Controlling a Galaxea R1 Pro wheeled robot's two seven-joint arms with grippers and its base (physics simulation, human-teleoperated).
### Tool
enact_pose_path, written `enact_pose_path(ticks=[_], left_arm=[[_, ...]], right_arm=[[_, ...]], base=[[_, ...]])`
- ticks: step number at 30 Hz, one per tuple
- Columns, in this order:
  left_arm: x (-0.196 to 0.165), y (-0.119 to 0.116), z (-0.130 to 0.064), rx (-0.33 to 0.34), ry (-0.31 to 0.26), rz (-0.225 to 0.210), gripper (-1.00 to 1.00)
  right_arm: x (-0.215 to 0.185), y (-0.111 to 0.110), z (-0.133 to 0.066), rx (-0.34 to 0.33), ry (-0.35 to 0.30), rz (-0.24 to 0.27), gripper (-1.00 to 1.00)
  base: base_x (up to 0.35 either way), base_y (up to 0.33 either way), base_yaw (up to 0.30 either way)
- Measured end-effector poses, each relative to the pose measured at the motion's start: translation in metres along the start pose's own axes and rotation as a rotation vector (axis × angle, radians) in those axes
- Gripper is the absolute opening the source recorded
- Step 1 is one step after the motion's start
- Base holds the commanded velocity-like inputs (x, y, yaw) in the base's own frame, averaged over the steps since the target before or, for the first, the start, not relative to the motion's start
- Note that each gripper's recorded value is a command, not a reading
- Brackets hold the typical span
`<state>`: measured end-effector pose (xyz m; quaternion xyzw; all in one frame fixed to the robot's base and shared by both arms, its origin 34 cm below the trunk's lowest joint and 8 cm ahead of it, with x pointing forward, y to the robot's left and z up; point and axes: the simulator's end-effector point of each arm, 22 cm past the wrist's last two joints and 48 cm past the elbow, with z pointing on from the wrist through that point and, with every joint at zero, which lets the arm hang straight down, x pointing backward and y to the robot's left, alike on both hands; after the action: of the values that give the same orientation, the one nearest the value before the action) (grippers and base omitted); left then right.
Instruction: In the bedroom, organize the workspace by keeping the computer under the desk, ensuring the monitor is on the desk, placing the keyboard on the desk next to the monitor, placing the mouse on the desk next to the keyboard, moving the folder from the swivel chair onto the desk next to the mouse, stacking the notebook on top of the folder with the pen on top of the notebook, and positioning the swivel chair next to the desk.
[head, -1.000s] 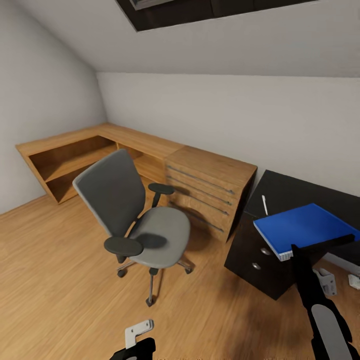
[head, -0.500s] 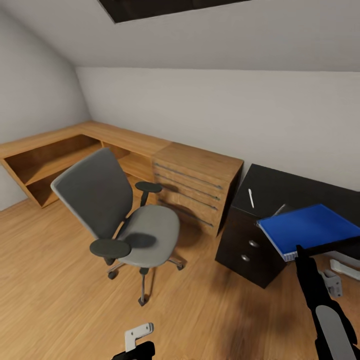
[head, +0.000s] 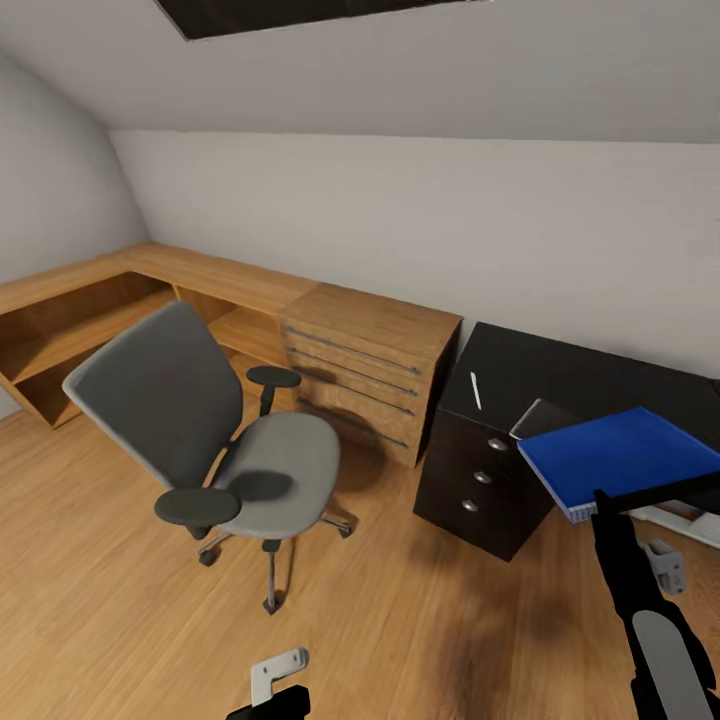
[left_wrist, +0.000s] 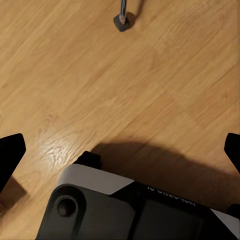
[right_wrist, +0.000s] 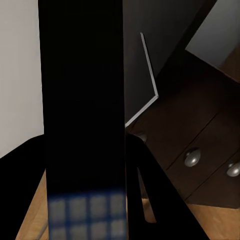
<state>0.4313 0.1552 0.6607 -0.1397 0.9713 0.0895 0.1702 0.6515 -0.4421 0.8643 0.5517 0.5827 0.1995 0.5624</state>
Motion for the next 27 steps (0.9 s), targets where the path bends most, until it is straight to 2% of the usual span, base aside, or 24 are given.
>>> enact_pose_path(ticks=[5, 21, 27], left_arm=[[-0.001, 0.001, -0.006, -0.001, 0.001, 0.002, 1.0], [-0.005, 0.004, -0.025, -0.001, 0.004, 0.003, 1.0], [-0.005, 0.005, -0.025, -0.002, 0.003, 0.003, 1.0]], right_arm=[[-0.003, 0.005, -0.003, 0.001, 0.0, -0.002, -1.0], [-0.012, 0.02, -0.011, 0.003, 0.0, -0.003, -1.0], [-0.011, 0.019, -0.011, 0.005, 0.003, -0.003, -1.0]], base=[[0.0, 0.0, -0.18], [0.0, 0.0, -0.266], [0.0, 0.0, -0.271]])
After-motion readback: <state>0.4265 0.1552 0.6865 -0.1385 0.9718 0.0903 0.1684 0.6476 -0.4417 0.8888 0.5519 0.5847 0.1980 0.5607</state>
